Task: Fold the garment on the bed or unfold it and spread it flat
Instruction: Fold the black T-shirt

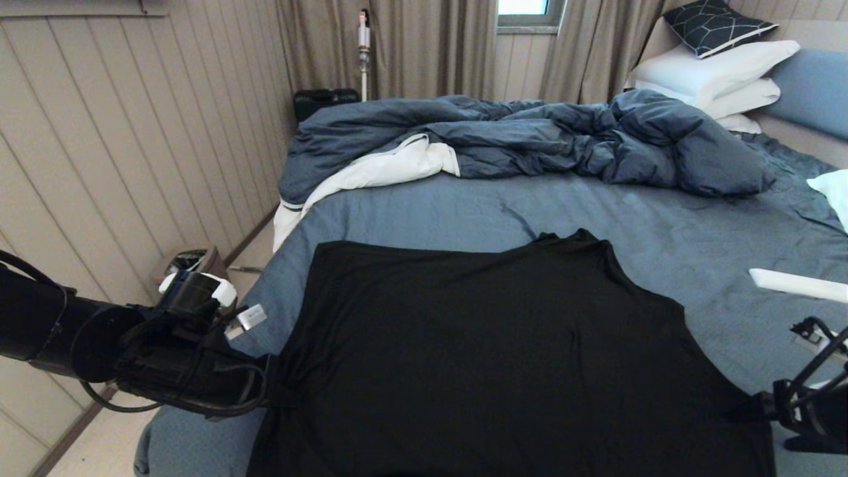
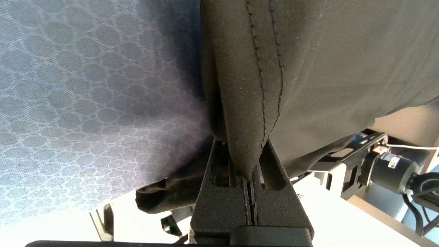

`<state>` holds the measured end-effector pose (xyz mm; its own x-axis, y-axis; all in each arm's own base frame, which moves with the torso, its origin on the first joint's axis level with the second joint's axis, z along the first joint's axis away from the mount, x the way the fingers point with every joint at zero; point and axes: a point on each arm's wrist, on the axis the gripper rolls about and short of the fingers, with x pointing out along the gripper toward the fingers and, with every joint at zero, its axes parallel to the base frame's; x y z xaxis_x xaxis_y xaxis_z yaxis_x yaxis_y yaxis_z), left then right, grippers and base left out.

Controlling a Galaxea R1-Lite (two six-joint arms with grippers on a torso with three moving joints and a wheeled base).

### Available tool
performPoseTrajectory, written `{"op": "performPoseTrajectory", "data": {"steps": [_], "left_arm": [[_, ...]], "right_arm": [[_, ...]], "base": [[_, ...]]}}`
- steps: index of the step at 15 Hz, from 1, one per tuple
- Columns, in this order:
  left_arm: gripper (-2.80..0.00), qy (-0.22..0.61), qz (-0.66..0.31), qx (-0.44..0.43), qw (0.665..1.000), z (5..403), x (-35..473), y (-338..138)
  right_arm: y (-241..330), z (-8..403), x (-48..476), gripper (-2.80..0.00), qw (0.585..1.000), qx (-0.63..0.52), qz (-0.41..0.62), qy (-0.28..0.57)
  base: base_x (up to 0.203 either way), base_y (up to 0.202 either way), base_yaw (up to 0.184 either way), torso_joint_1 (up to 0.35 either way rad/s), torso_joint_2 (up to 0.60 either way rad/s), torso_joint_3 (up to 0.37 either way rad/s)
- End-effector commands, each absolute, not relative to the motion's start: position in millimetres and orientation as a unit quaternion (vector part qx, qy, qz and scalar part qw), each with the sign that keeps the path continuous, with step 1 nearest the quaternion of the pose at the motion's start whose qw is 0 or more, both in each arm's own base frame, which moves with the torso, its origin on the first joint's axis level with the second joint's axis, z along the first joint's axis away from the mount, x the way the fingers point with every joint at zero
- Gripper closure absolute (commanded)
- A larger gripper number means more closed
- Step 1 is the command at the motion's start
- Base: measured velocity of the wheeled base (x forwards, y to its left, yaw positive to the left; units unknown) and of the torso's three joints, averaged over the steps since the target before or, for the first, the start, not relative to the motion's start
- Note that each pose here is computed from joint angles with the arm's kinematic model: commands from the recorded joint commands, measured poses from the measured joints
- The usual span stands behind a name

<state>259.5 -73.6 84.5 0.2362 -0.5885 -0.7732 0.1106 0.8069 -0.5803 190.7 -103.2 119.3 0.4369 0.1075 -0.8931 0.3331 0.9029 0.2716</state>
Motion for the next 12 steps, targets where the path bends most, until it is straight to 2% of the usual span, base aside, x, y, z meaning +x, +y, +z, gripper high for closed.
{"op": "performPoseTrajectory", "data": {"steps": [1,5,6,12], "left_arm": [[0.0,0.573,-0.232,-0.21,0.758,85,259,-74],[0.0,0.574,-0.231,-0.21,0.757,84,259,-74],[0.0,0.575,-0.231,-0.21,0.757,84,260,-74],[0.0,0.574,-0.232,-0.21,0.756,86,257,-73]], "right_arm": [[-99,121,185,-2.8,0.823,0.21,-0.065,0.525],[-96,121,186,-2.8,0.824,0.209,-0.055,0.524],[-96,119,187,0.0,0.821,0.21,-0.054,0.528],[-96,106,190,0.0,0.822,0.207,-0.049,0.528]], "base": [[0.0,0.0,0.0,0.0,0.0,0.0],[0.0,0.0,0.0,0.0,0.0,0.0],[0.0,0.0,0.0,0.0,0.0,0.0],[0.0,0.0,0.0,0.0,0.0,0.0]]}}
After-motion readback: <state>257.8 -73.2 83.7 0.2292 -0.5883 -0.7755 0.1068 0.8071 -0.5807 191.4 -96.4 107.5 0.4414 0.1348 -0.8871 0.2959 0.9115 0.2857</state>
